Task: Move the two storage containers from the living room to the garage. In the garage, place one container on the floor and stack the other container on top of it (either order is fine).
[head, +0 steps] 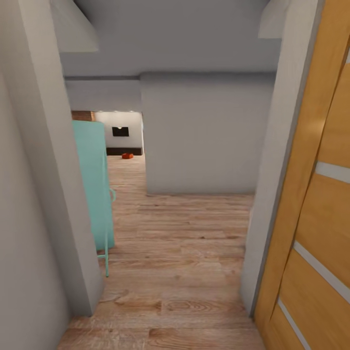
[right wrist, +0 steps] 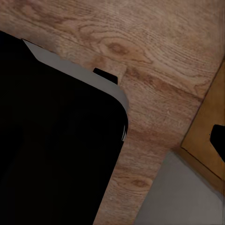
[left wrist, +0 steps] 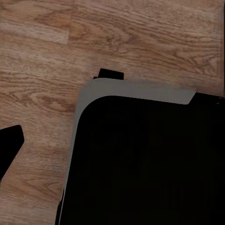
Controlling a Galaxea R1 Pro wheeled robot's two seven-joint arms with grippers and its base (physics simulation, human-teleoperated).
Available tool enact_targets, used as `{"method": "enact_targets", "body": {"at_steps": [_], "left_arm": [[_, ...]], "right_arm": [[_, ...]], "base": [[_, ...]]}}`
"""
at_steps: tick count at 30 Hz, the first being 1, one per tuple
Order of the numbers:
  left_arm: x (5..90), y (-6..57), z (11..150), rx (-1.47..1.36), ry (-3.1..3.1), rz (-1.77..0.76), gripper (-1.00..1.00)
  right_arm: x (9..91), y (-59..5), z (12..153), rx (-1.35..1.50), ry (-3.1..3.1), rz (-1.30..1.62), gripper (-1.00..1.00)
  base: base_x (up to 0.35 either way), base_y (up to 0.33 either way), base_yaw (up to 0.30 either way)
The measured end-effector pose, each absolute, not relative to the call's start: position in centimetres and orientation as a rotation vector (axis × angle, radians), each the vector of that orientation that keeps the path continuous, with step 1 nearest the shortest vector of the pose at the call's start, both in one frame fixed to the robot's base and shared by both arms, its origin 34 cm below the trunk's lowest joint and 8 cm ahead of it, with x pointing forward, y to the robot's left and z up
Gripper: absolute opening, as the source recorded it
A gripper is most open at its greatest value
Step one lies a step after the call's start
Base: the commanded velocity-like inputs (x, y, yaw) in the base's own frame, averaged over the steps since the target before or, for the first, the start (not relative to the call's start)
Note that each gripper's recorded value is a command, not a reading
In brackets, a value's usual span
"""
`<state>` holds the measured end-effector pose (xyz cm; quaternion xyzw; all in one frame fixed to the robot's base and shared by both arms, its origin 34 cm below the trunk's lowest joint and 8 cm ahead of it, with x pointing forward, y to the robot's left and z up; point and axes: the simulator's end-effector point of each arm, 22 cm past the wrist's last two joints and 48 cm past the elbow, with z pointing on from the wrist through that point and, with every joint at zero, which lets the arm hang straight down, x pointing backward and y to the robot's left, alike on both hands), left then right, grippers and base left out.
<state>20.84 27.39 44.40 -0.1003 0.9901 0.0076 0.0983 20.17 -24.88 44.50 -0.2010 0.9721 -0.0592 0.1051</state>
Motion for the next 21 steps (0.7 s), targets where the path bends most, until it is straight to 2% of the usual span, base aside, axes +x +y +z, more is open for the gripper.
{"method": "enact_targets", "body": {"at_steps": [21], "left_arm": [[20.84, 27.36, 44.40, -0.296, 2.930, 0.020, 1.00]], "right_arm": [[20.20, -25.00, 44.51, -0.592, 2.864, -0.176, 1.00]], "base": [[0.322, 0.000, 0.000]]}}
